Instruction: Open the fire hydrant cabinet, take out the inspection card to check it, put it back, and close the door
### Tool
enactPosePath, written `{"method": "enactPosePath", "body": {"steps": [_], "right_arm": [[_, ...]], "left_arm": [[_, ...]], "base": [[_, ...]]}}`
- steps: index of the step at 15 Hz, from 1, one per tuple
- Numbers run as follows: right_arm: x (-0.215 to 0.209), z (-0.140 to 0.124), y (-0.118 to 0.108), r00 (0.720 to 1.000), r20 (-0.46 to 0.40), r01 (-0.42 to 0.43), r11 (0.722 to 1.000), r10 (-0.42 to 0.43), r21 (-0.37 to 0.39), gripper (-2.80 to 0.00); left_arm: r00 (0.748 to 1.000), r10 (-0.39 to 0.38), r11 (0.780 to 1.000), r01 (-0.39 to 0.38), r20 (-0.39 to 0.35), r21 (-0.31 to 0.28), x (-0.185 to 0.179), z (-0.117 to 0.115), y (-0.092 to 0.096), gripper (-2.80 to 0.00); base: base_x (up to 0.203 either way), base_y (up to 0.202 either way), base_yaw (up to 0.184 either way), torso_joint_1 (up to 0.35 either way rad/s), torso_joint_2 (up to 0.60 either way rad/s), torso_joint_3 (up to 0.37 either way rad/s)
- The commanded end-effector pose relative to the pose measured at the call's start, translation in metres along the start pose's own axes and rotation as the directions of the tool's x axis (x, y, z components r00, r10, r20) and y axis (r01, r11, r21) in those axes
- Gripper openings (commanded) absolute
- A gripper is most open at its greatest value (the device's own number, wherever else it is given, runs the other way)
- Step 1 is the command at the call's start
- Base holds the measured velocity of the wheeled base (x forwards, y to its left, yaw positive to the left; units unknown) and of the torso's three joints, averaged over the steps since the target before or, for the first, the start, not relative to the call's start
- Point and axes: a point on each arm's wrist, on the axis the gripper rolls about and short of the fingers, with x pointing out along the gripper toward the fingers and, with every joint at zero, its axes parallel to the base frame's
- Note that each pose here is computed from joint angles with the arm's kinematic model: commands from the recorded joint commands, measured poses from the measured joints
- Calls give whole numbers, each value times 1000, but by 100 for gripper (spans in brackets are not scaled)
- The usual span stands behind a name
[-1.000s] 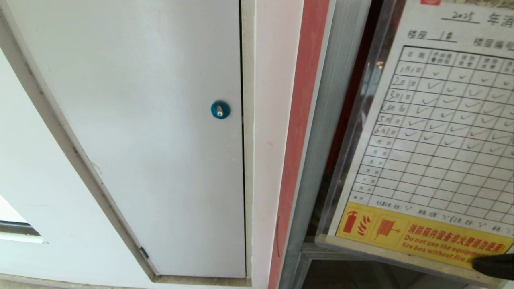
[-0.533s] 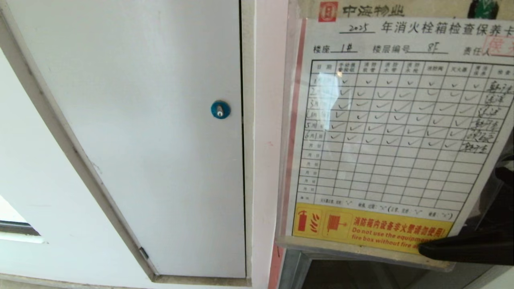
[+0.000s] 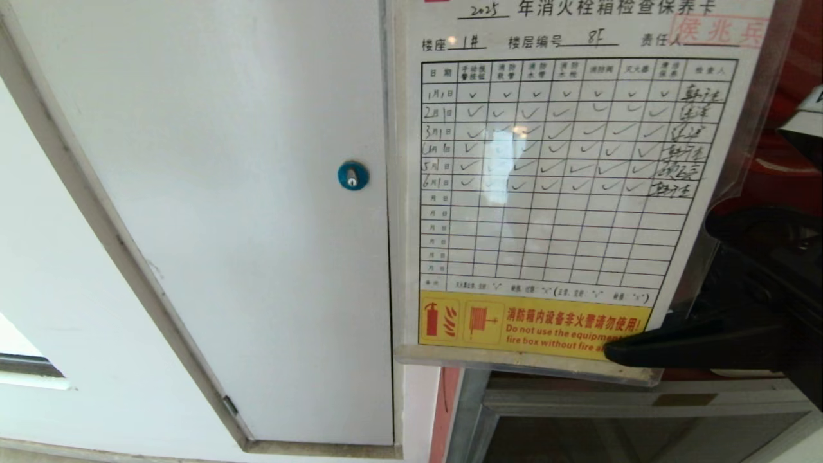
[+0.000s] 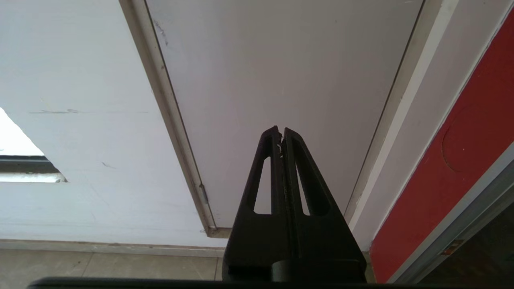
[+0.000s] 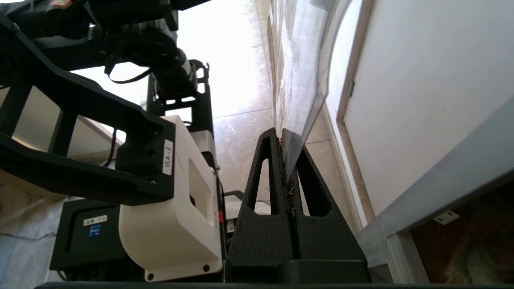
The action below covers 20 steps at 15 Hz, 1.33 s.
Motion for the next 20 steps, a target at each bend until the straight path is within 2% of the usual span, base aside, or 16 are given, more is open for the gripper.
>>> {"method": "enactPosePath", "body": {"steps": [1,6,20], "right_arm": [[6,1,-4,1000,-6,-21,1000,21,6,-280],[13,0,-8,999,-21,-33,999,34,16,-280],[28,0,-1,993,-37,-112,994,112,6,-280]], "left_arm": [[1000,0,1000,0,-13,-1,1,-4,0,-280],[1000,0,1000,0,-14,-1,1,-4,0,-280],[1000,0,1000,0,-13,-1,1,-4,0,-280]], "base": [[0,0,0,0,0,0],[0,0,0,0,0,0],[0,0,0,0,0,0]]}}
